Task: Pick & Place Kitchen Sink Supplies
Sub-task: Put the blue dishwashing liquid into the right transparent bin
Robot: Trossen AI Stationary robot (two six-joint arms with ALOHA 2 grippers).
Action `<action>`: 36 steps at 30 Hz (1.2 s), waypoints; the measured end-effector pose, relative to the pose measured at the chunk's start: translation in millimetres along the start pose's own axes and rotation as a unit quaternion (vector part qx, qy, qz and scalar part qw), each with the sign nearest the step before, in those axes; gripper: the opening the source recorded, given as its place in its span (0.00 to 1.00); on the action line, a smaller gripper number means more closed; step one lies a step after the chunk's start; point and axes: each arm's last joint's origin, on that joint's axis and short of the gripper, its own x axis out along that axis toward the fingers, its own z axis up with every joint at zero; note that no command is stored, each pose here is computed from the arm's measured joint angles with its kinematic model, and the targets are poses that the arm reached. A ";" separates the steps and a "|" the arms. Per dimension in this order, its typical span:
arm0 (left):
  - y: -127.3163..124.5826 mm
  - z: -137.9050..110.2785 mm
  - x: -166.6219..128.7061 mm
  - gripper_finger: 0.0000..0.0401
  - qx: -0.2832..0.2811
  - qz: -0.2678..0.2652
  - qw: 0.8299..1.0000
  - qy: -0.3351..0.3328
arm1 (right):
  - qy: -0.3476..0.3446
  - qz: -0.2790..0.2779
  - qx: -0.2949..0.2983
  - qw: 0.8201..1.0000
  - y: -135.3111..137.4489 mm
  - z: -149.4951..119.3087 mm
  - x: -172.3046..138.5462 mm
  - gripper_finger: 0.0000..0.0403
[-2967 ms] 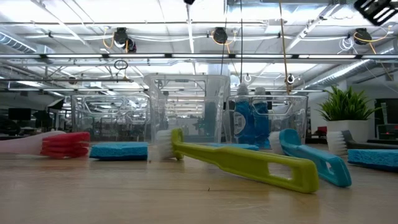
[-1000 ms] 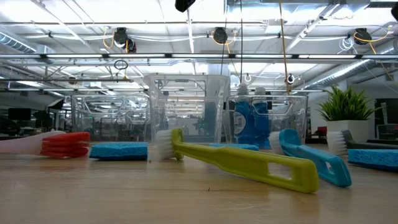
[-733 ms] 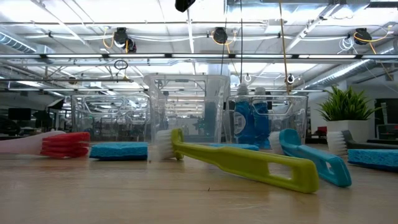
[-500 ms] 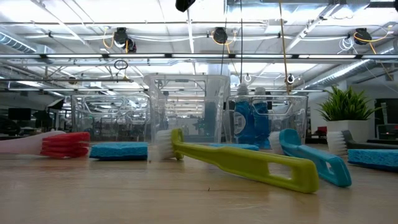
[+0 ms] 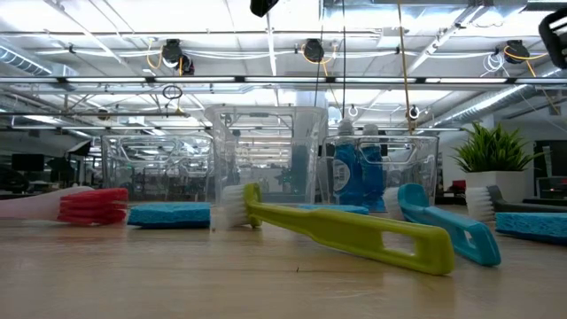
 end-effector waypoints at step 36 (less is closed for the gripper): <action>0.0 0.0 -0.1 0.76 -0.001 0.000 1.000 0.000 | 0.049 0.033 -0.057 0.997 25.1 -24.8 17.7 0.78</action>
